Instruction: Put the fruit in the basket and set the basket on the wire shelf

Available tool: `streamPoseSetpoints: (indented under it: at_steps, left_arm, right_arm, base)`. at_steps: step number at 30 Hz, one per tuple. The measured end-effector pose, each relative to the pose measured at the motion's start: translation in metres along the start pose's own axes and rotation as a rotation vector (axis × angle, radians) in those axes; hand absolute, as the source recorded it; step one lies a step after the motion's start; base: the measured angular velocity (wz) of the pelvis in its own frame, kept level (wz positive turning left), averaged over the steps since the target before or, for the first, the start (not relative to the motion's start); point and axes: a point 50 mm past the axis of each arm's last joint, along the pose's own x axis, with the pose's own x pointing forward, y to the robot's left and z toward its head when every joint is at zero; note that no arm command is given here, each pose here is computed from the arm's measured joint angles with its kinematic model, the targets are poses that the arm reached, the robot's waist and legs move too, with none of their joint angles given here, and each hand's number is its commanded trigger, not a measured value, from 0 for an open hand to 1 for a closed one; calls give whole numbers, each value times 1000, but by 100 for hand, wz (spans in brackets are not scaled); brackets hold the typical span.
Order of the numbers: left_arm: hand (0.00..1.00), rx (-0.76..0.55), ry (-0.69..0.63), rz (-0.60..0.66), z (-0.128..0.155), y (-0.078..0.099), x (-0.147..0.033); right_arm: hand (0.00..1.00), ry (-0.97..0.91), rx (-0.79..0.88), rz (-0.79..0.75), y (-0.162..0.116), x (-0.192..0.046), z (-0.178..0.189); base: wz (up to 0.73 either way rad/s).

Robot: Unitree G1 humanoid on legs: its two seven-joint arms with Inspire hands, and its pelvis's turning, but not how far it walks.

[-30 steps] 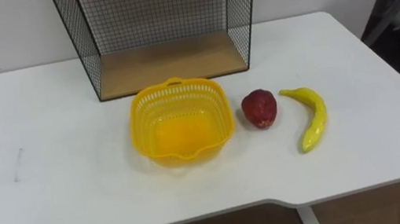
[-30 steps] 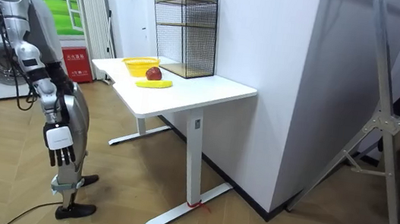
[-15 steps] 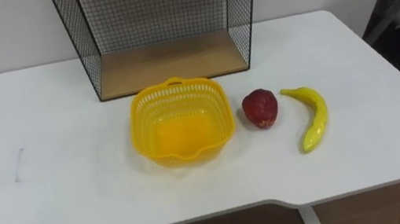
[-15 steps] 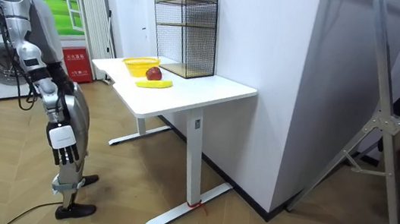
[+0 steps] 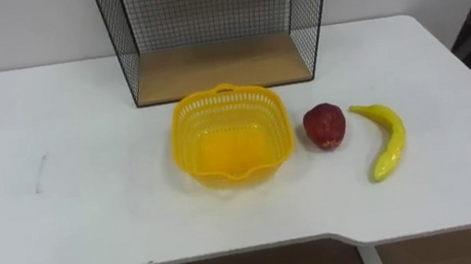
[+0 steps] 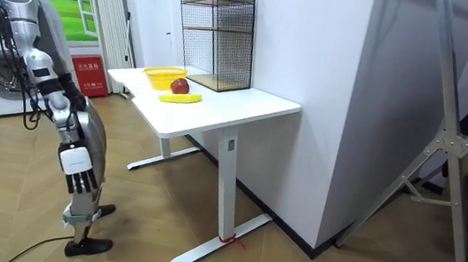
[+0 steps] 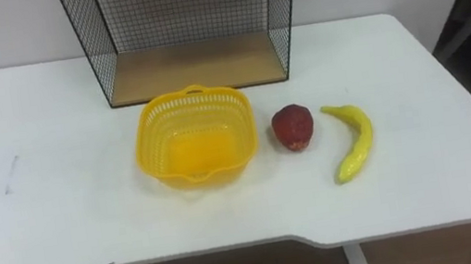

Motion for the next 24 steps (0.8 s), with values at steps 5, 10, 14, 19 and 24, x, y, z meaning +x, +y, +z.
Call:
streamPoseSetpoints:
  at_steps: [5, 10, 14, 19, 24]
  left_arm:
    - [0, -75, -8, 15, -5, 2, -1]
    - [0, -184, -17, 62, -17, 15, -2]
    - [0, -213, -47, 103, -19, 25, -4]
    - [0, -214, -76, 139, -14, 31, -5]
    - [0, -205, -81, 142, -14, 31, -5]
  right_arm:
    - [0, 26, 491, -72, -12, 0, -8]
    - [0, -215, 1261, -122, -55, -14, 48]
    - [0, -401, 1463, -191, -91, -37, 80]
    - [0, -659, 1528, -370, -136, -91, 124]
    - [0, -963, 1444, -562, -157, -154, 159]
  base:
    - [2]
    - [1]
    - [-3]
    - [-2]
    - [1]
